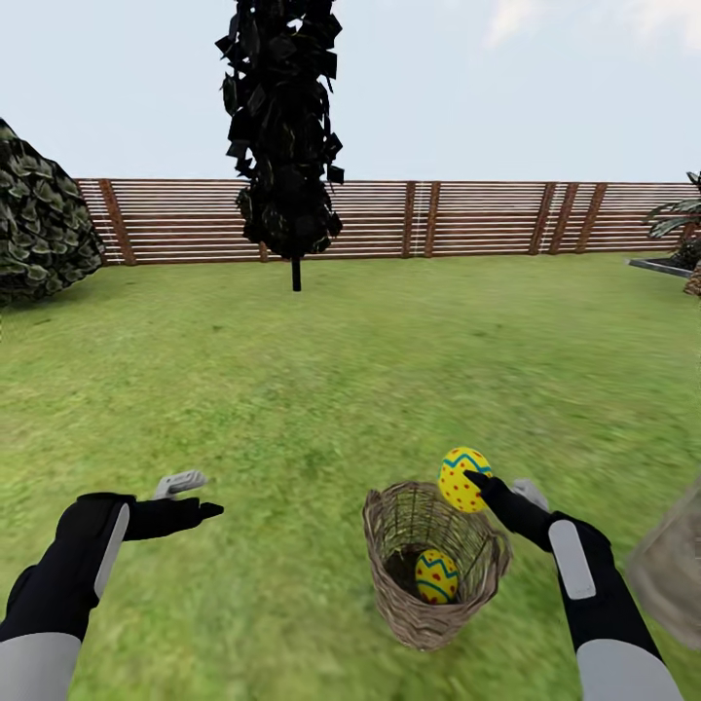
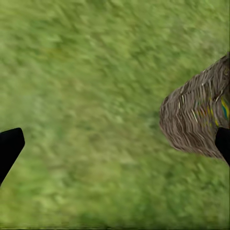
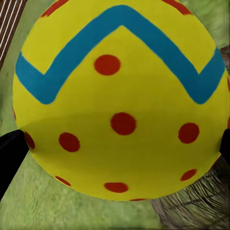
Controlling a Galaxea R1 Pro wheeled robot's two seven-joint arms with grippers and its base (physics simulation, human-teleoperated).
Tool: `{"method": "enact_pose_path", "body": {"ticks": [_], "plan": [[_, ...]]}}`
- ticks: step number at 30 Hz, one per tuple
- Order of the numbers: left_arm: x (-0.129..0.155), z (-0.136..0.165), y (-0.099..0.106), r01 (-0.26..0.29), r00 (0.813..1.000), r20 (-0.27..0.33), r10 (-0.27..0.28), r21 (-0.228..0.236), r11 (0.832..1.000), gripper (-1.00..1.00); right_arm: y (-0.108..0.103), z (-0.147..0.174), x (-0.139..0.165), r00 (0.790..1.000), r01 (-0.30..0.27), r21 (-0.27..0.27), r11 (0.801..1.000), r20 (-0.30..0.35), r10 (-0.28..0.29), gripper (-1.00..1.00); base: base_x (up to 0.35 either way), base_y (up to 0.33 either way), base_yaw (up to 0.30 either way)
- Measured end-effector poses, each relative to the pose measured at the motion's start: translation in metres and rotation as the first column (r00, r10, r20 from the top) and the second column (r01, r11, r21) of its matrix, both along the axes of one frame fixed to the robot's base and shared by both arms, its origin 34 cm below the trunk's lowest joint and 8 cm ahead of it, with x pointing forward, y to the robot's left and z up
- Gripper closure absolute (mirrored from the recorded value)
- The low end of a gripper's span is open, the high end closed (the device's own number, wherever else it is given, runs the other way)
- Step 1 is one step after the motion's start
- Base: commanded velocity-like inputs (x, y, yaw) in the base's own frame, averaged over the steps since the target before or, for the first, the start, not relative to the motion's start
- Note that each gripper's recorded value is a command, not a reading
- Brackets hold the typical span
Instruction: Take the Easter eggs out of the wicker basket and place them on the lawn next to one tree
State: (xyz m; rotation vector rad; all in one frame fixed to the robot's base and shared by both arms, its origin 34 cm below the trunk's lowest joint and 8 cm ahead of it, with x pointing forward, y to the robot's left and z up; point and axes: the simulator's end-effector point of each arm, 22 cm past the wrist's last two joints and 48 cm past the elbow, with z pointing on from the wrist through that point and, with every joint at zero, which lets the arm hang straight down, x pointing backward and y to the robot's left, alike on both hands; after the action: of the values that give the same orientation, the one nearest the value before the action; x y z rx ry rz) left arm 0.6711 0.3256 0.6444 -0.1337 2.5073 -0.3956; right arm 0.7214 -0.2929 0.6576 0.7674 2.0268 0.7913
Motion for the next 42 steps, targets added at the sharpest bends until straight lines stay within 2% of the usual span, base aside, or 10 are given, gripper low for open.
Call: {"method": "enact_pose_path", "body": {"ticks": [3, 8, 14, 19, 23, 30, 38, 42], "plan": [[0.001, 0.006, 0.0, 0.0, 1.0, 0.0, 0.0, 0.001, 1.0, -1.0, -0.003, 0.004, 0.0, 1.0, 0.008, 0.002, 1.0, -0.005, -0.008, 1.0, -0.328, 0.0, 0.0], [0.001, 0.007, 0.0, -0.001, 1.0, 0.001, 0.001, 0.001, 1.0, -1.0, -0.019, 0.0, -0.002, 0.998, 0.057, 0.015, 0.998, -0.011, -0.057, 1.0, -0.329, 0.0, 0.0], [0.001, 0.007, 0.001, -0.001, 1.0, 0.002, 0.001, 0.002, 1.0, -1.0, -0.028, -0.012, -0.007, 0.994, 0.091, -0.015, 0.996, -0.063, -0.092, 1.0, -0.33, -0.013, 0.0], [0.009, 0.026, 0.001, 0.003, 0.999, 0.054, -0.004, 0.017, 1.0, -1.0, -0.028, -0.013, -0.007, 0.993, 0.093, -0.016, 0.996, -0.067, -0.094, 1.0, -0.296, -0.141, 0.0], [0.01, 0.032, 0.0, 0.005, 0.998, 0.068, -0.006, 0.018, 1.0, -1.0, -0.028, -0.013, -0.008, 0.993, 0.093, -0.016, 0.996, -0.067, -0.094, 1.0, -0.107, -0.077, 0.0], [0.012, 0.032, -0.012, 0.015, 0.997, 0.074, -0.016, 0.004, 1.0, -1.0, -0.026, -0.013, -0.007, 0.994, 0.091, -0.017, 0.996, -0.067, -0.092, 1.0, -0.076, -0.167, 0.0], [0.012, 0.031, -0.014, 0.017, 0.997, 0.073, -0.018, 0.003, 1.0, -1.0, -0.026, -0.014, -0.008, 0.993, 0.09, -0.016, 0.996, -0.07, -0.091, 1.0, -0.227, -0.186, 0.0], [0.012, 0.033, -0.013, 0.017, 0.997, 0.073, -0.017, 0.001, 1.0, -1.0, -0.018, -0.035, -0.016, 0.989, 0.081, 0.004, 0.997, -0.125, -0.08, 1.0, -0.041, -0.024, 0.0]]}}
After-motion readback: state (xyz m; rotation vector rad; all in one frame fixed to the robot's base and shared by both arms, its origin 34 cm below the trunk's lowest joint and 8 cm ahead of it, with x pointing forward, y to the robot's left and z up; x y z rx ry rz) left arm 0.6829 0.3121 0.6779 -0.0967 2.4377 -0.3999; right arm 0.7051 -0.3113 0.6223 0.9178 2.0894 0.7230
